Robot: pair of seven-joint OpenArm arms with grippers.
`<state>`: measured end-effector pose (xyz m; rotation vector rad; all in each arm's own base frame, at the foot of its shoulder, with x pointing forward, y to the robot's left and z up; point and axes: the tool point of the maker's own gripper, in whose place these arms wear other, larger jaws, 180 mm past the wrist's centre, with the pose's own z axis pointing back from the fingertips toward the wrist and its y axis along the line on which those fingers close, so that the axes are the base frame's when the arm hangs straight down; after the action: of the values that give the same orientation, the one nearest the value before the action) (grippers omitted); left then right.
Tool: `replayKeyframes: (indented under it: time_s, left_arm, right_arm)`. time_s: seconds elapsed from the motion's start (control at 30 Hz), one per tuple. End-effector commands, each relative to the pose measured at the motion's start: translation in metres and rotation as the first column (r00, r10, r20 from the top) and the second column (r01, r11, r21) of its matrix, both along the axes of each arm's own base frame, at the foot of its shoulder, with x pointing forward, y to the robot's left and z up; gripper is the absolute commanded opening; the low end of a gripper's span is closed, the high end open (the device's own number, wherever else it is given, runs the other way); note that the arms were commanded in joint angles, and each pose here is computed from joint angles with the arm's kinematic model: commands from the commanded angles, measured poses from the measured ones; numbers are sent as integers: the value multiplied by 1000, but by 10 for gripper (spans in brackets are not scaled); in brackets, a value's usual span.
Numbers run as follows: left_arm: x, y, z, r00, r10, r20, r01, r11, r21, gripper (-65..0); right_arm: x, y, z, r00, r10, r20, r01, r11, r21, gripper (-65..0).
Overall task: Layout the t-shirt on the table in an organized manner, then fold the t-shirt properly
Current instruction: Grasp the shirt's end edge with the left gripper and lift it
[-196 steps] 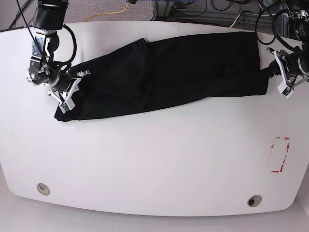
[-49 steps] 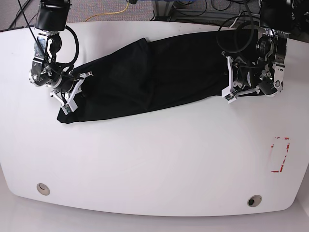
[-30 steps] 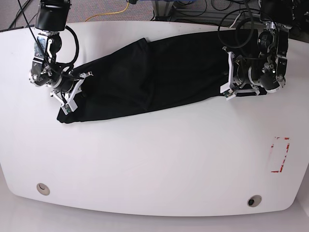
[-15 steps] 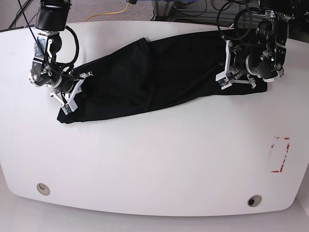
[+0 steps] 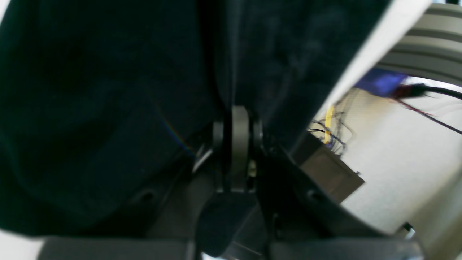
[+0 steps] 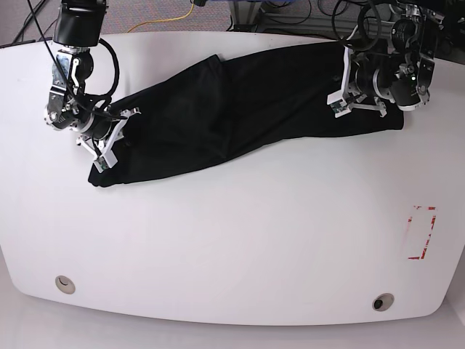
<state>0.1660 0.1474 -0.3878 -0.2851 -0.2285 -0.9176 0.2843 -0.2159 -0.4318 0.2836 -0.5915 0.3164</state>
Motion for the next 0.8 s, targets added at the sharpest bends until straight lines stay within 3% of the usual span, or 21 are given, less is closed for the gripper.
replayKeyframes:
  time_s: [0.0, 0.33, 0.5, 0.77]
  left_arm:
    - [5, 2, 7, 1000, -12, 25, 12, 1000, -2, -618]
    - [2, -14, 14, 1000, -18, 8, 18, 995, -98, -510]
    - [-2, -32, 26, 1000, -24, -12, 21, 975, -221, -439]
    - [23, -12, 62, 995, 93, 47, -72, 937, -343, -429]
  right_arm:
    - [-18, -11, -16, 995, 13, -103, -21, 997, -78, -618]
    - [-18, -10, -16, 995, 13, -103, -21, 997, -77, -618]
    - [-18, -10, -16, 995, 13, -103, -21, 997, -77, -618]
    - [-11, -9, -4, 998, 19, -65, -24, 996, -81, -617]
